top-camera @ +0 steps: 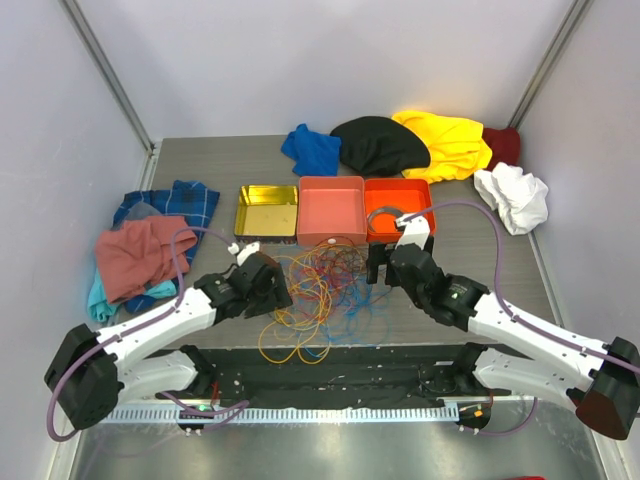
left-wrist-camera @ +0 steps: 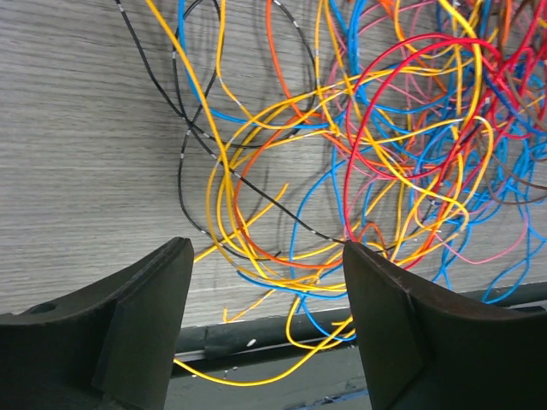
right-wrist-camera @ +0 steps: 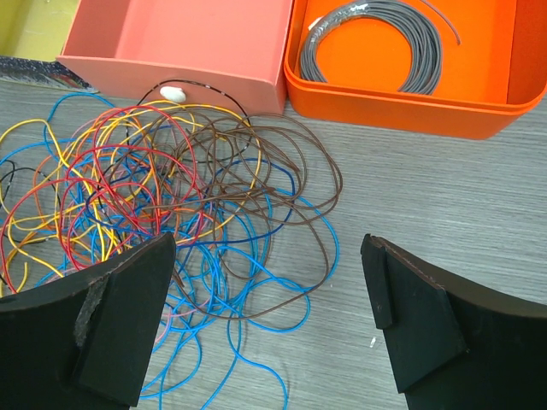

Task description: Untangle the cables

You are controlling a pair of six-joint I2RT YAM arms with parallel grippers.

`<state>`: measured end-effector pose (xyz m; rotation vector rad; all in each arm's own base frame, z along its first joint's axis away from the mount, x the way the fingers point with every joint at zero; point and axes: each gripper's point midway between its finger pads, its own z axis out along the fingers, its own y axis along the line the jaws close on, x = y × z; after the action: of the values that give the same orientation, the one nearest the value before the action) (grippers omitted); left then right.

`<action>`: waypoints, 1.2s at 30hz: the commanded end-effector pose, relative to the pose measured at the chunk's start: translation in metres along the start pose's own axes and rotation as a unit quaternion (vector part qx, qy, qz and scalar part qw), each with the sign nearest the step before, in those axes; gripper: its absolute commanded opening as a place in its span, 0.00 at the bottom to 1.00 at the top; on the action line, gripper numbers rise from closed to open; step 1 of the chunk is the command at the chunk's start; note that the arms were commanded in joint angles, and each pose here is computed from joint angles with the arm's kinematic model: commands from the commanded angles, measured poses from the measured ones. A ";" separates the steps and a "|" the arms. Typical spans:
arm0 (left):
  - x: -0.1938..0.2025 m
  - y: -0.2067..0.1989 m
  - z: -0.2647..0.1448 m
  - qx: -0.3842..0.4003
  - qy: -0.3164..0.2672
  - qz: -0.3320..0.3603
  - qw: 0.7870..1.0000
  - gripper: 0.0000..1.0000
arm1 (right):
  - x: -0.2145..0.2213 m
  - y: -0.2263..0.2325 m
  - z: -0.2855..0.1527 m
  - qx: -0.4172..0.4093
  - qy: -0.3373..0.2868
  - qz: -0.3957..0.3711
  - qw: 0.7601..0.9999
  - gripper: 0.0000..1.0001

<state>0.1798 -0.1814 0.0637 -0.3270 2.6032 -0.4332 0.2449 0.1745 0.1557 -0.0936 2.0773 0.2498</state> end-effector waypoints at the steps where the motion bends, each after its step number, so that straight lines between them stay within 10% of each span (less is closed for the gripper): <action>1: -0.007 -0.006 0.010 0.002 -0.018 -0.008 1.000 0.64 | -0.002 0.002 0.001 -0.003 -0.007 0.016 1.000 1.00; 9: -0.019 -0.005 0.006 -0.002 -0.048 -0.018 0.999 0.00 | -0.003 -0.002 -0.002 0.004 -0.011 0.012 1.000 1.00; 15: -0.032 -0.005 -0.013 -0.002 -0.073 -0.006 0.997 0.00 | -0.005 0.000 -0.001 0.001 -0.011 0.014 1.000 1.00; 36: -0.203 -0.113 -0.273 0.166 -0.349 0.096 0.917 0.00 | -0.029 0.021 -0.017 -0.065 -0.038 0.036 0.996 1.00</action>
<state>0.2375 -0.1652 0.3842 -0.1485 1.8774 -0.5912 0.2394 0.1784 0.1589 -0.0971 2.0747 0.3089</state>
